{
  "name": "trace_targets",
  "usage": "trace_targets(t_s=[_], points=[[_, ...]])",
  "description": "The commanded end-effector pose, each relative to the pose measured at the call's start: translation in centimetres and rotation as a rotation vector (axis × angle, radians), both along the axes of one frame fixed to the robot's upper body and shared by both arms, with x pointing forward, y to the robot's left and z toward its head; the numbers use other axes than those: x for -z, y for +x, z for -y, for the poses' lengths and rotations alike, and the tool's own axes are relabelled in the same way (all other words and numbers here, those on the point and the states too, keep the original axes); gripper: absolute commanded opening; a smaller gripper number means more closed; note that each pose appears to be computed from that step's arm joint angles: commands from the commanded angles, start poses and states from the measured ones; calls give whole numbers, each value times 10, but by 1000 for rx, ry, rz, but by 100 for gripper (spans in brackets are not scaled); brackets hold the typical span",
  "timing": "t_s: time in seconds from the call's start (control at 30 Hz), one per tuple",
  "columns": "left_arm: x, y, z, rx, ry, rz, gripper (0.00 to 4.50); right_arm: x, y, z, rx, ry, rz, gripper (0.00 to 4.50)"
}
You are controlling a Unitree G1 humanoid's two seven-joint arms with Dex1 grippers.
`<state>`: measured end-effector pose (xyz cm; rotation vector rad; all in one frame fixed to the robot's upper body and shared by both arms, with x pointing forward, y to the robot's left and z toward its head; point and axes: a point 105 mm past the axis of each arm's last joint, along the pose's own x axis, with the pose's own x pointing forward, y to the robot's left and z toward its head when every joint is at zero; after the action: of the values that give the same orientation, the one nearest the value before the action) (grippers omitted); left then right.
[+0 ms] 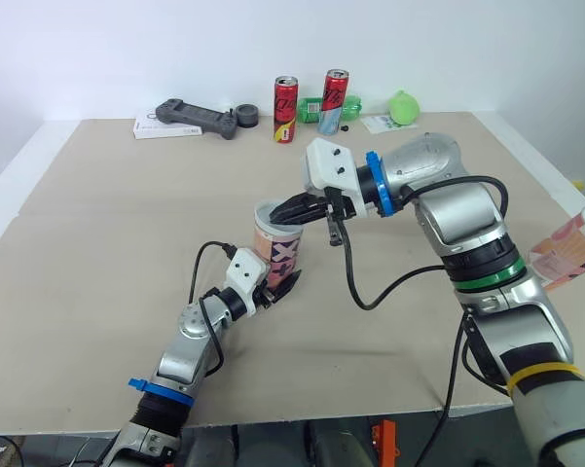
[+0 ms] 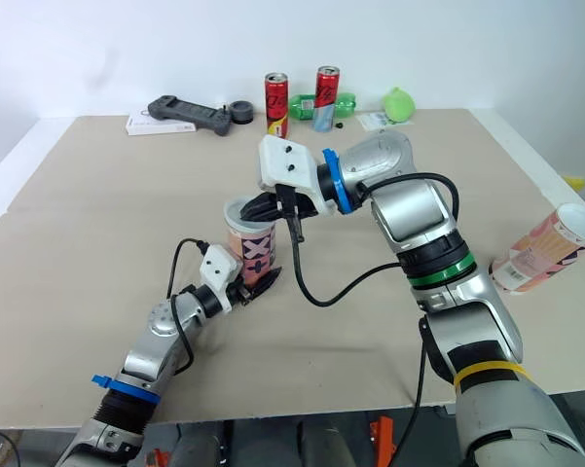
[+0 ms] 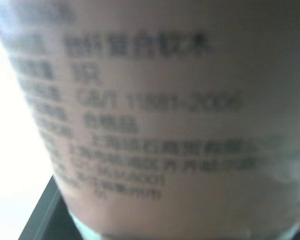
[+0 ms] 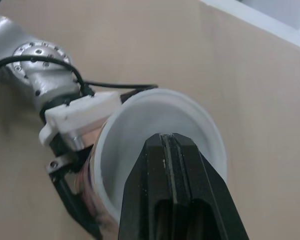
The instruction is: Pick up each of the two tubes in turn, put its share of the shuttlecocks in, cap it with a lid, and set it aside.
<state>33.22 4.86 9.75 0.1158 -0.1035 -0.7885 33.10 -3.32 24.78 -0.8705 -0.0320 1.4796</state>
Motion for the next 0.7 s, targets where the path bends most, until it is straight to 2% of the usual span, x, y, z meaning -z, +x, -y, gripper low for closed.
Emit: trace_targets(t_s=[0.03,0.7], points=[[23,-3,-2,-10,19,-89,298,32,-4,4,-16,-132,-63,1],[22,-1,-1,-13,16,-84,298,54,-2,1,-26,-284,64,1]])
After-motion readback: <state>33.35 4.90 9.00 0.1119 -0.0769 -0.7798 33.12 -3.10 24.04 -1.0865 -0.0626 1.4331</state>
